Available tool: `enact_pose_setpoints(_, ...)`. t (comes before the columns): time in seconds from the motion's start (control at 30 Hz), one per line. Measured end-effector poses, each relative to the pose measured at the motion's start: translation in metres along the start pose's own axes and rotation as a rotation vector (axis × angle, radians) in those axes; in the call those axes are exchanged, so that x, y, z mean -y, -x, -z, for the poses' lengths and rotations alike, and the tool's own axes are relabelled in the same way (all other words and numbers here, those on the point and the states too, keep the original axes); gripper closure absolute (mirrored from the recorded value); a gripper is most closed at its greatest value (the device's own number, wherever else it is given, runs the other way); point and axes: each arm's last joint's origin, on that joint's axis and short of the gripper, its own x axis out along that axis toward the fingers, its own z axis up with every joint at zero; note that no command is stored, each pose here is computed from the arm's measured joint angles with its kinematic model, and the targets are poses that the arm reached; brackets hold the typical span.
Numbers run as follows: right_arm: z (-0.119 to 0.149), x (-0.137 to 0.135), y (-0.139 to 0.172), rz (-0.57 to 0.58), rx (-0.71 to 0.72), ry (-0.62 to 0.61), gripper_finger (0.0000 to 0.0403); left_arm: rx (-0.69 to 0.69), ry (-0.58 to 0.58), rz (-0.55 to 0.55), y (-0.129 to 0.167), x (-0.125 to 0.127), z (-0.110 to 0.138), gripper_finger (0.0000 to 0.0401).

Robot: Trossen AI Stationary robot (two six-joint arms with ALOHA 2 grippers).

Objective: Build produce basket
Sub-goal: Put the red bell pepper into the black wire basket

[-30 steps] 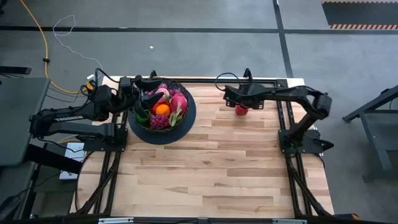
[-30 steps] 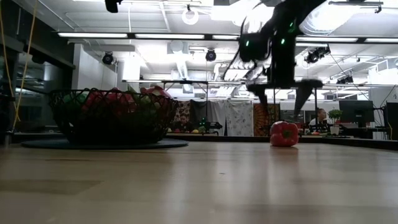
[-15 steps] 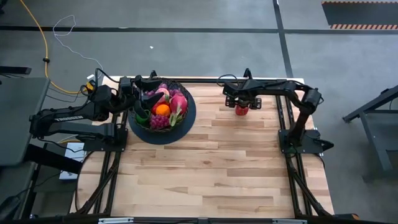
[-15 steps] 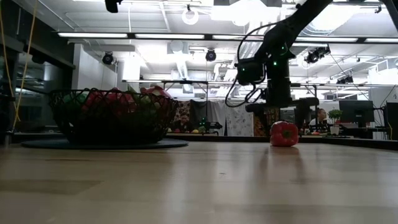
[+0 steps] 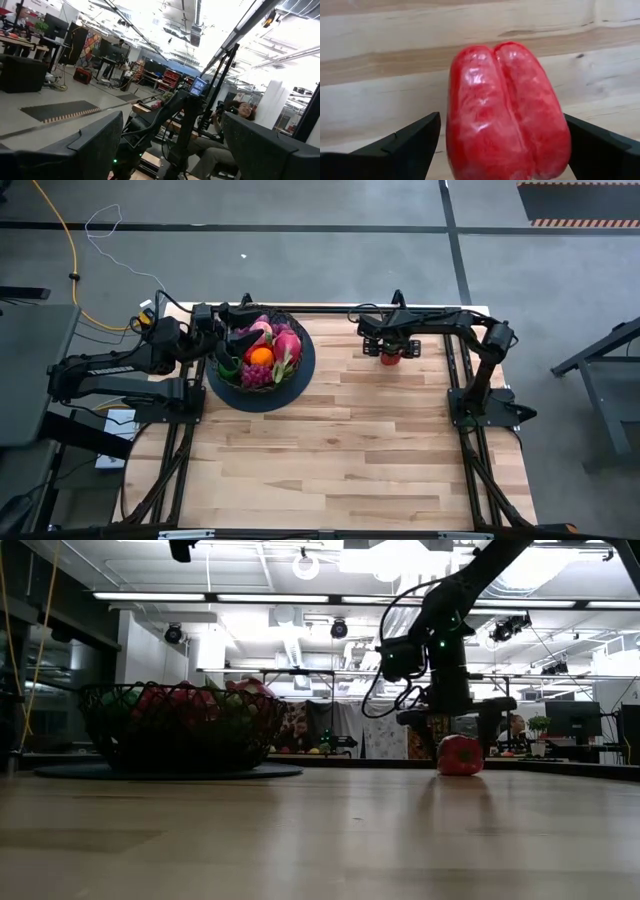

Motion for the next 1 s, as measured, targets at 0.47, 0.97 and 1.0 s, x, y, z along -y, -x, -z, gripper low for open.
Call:
enact_pose_setpoints(0.47,-0.0004,-0.0043,0.0001,-0.055,-0.021,-0.011,0.0036,0.002,-0.002,-0.004,0.0000,-0.0001,0.0000,0.0074)
enact_pose_setpoints(0.97,-0.0007,-0.0037,0.0000,-0.050,-0.017,0.047,0.0111,0.006,-0.002,-0.015,0.0000,-0.0005,-0.0002,0.0074)
enact_pose_setpoints(1.0,-0.0006,-0.0035,-0.0001,-0.047,-0.016,0.083,0.0118,0.006,-0.003,-0.015,0.0000,-0.0005,-0.0002,0.0074)
